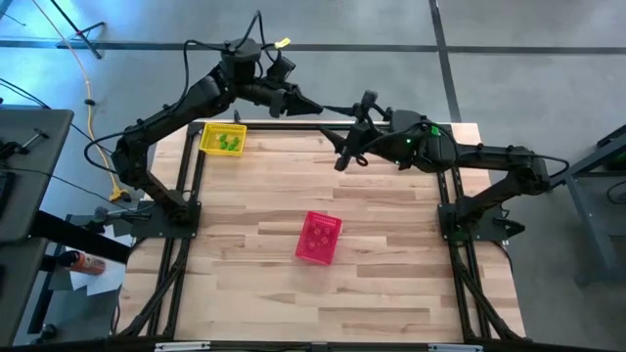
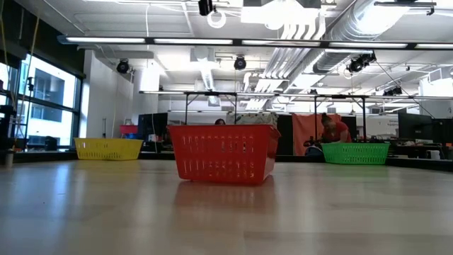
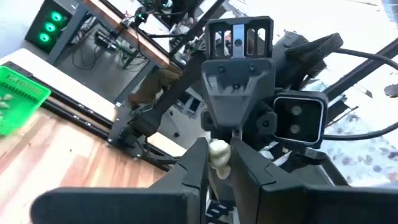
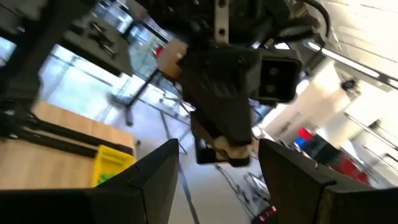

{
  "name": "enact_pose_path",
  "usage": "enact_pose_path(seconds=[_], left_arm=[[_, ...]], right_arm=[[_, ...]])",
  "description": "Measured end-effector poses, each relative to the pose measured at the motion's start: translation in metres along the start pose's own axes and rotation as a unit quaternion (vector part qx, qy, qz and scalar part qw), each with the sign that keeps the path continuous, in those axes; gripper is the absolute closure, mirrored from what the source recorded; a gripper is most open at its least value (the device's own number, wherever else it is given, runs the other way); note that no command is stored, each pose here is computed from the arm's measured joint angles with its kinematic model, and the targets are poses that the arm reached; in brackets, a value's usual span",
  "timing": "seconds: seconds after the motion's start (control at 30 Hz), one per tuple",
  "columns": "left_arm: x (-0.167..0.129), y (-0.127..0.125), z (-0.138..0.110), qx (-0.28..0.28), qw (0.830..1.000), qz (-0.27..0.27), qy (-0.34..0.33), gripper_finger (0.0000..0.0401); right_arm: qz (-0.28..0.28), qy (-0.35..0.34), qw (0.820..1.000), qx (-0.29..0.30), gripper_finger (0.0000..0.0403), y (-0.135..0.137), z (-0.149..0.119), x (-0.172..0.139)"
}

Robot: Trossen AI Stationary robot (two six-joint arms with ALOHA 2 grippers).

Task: Sort Halloween decoration
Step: Put the white skull toy into the green bin

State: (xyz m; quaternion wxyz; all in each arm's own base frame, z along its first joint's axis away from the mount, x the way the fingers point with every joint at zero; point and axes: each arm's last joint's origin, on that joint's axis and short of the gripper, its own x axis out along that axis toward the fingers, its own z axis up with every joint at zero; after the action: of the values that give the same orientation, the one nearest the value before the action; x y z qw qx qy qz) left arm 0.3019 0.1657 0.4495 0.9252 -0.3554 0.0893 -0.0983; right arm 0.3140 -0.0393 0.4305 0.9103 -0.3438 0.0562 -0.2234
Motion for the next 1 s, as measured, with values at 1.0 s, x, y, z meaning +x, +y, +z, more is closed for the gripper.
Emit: enact_pose_path(seconds=[1.0], left_arm=[[0.014,-0.014,-0.009,0.000,0.999,-0.030,0.020,0.0366]], right_arm=[[0.040,-0.061,0.997,0.001,0.0239,0.004,0.006,0.001]])
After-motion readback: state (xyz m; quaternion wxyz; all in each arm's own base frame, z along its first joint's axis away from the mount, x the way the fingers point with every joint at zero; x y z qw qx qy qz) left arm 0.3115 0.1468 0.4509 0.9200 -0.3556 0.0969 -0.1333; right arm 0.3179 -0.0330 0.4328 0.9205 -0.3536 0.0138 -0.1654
